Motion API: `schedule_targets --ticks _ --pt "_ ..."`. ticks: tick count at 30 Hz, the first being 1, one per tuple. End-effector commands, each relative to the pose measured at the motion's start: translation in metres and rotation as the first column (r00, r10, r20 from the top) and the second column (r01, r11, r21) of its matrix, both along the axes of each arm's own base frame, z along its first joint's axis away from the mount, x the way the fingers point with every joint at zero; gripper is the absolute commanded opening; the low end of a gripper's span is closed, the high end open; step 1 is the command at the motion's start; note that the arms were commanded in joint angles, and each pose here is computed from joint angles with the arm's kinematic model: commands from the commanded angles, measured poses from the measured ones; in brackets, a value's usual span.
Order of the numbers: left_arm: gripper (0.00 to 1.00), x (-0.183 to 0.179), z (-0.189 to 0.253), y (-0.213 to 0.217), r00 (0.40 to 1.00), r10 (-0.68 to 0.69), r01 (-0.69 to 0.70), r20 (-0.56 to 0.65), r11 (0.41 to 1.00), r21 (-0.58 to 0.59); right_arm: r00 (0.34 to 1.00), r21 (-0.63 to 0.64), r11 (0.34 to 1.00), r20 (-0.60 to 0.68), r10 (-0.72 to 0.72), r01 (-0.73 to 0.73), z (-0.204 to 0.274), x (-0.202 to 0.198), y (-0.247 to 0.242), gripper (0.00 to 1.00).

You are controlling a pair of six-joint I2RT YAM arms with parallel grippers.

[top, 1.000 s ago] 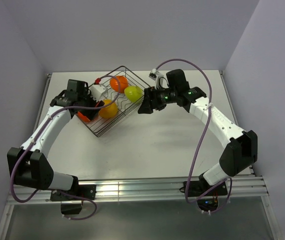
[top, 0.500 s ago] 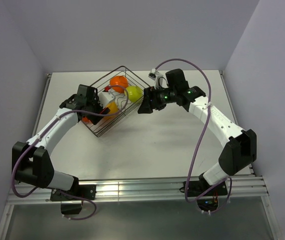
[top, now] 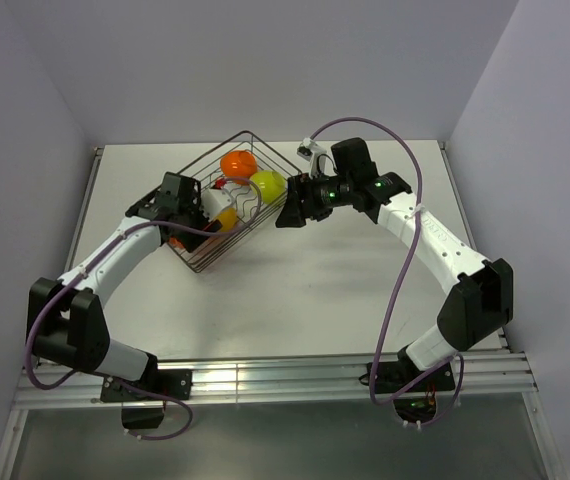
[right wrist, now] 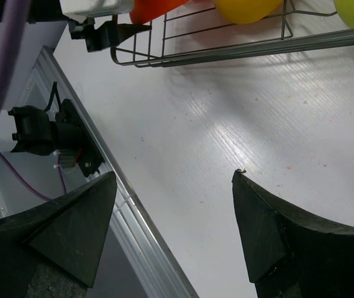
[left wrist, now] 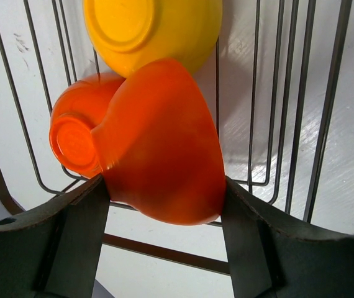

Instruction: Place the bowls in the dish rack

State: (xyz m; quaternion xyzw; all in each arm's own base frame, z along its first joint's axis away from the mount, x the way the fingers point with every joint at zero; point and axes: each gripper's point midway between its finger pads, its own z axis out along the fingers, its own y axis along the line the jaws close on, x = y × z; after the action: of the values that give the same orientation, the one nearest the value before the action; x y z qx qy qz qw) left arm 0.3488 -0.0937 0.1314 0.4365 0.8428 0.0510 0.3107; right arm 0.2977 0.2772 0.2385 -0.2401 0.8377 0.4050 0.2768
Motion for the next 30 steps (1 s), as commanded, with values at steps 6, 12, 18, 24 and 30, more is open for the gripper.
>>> schedule_targets --ticks 6,12,18,24,30 --pt "0.04 0.004 -0.014 -0.004 1.0 -0.016 0.017 -0.004 1.0 0.024 0.999 0.01 1.0 0.052 -0.005 0.004 0.016 0.005 -0.001 0.82" --pt "0.21 0.001 -0.018 -0.006 1.0 -0.025 0.025 -0.012 0.999 0.029 0.999 0.008 1.0 0.052 -0.005 0.005 0.016 0.005 -0.002 0.82" --pt "0.49 -0.003 -0.019 -0.008 0.999 -0.033 0.034 -0.028 0.999 0.03 0.999 0.007 1.0 0.049 -0.008 0.007 0.015 0.006 -0.001 0.82" --pt "0.78 -0.009 -0.015 -0.015 0.998 -0.052 0.053 -0.04 0.998 0.018 0.999 0.008 1.0 0.049 -0.006 0.005 0.016 0.006 -0.001 0.82" --pt "0.99 -0.011 -0.009 -0.018 0.998 -0.053 0.053 -0.042 0.999 0.009 0.999 0.005 1.0 0.053 -0.008 0.008 0.016 0.006 -0.002 0.82"
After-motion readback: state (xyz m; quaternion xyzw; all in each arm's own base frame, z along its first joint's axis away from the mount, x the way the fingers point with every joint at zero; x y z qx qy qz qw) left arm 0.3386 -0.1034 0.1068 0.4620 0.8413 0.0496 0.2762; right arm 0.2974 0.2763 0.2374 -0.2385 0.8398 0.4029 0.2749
